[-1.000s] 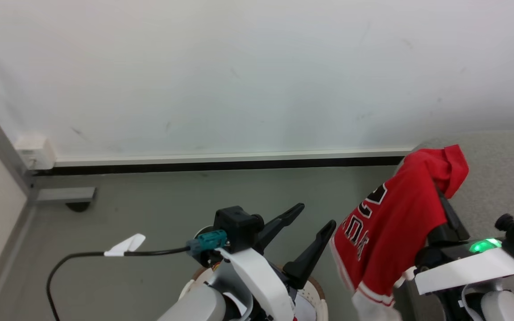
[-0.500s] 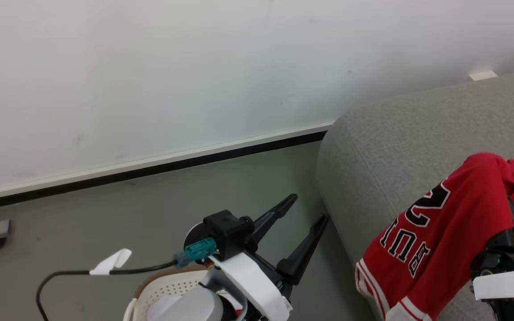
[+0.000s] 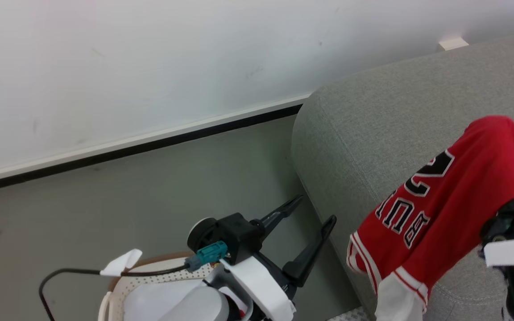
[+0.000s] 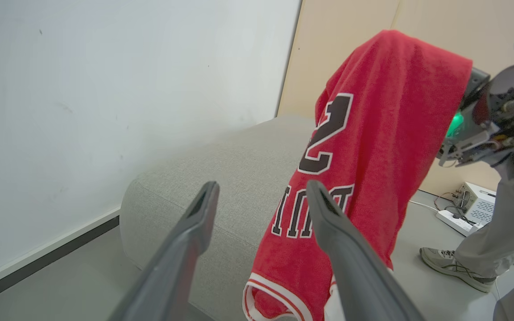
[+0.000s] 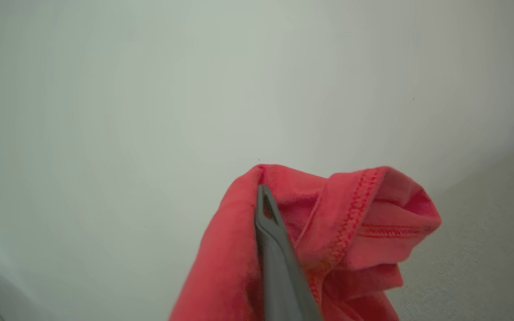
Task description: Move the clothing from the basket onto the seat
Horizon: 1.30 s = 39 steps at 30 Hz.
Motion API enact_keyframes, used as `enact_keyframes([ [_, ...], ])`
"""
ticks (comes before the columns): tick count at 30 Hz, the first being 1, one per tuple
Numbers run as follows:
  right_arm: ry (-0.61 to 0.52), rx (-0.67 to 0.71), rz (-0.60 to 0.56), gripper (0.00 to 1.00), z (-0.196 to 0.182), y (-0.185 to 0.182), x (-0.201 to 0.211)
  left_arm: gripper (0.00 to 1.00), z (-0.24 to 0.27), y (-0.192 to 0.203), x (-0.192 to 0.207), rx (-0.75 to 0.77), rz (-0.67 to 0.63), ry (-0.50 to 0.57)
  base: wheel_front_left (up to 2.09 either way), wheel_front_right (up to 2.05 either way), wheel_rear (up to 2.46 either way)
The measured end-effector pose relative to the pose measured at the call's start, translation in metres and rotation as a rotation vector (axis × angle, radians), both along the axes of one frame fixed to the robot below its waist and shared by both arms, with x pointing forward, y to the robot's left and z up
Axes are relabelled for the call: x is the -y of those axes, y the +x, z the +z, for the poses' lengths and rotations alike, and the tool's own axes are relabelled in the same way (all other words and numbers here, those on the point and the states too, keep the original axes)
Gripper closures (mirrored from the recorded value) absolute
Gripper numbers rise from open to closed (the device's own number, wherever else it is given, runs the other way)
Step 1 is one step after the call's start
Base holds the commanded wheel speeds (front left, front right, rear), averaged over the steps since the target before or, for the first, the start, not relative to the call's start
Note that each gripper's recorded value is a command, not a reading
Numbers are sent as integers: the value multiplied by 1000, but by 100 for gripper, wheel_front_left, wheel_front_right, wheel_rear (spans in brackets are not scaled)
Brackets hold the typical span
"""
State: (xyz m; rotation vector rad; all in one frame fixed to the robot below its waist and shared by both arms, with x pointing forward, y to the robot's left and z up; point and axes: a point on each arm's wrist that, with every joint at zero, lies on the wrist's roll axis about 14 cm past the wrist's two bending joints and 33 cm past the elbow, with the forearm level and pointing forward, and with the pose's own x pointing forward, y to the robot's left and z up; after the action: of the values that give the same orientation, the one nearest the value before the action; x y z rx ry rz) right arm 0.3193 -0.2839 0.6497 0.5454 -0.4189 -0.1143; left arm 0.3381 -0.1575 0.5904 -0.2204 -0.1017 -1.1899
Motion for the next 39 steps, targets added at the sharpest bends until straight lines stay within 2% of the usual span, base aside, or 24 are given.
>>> enact_keyframes([
  [5,-53,38,-24,100,29,24,23,0,-11,8,2,-12,-12,6,0,0,0],
  [7,-36,71,-43,100,42,33,37,0,-15,14,3,-10,-14,12,0,0,0],
  [10,-33,129,-104,100,67,45,67,0,-23,24,2,-25,-16,22,0,0,0],
  [17,-106,141,-227,100,105,94,127,0,-46,59,-1,-67,1,34,0,0,0],
  [24,-182,54,-396,100,102,145,191,0,-96,97,-16,-155,43,77,0,0,0],
  [27,-240,-91,-431,100,65,174,205,0,-117,110,-23,-192,66,86,0,0,0],
  [31,-312,-347,-395,100,-18,209,202,0,-139,119,-29,-231,85,94,0,0,0],
  [33,-326,-482,-362,100,-65,214,198,0,-146,122,-32,-246,96,99,0,0,0],
  [35,-411,-693,-298,84,-123,208,190,0,-148,125,-35,-251,108,101,0,0,0],
  [36,-423,-761,-283,80,-145,201,189,0,-149,128,-37,-251,120,100,0,0,0],
  [38,-468,-857,-259,77,-172,189,188,0,-150,131,-40,-251,132,104,0,0,0],
  [39,-497,-903,-246,69,-182,184,189,0,-150,132,-41,-249,137,106,0,0,0],
])
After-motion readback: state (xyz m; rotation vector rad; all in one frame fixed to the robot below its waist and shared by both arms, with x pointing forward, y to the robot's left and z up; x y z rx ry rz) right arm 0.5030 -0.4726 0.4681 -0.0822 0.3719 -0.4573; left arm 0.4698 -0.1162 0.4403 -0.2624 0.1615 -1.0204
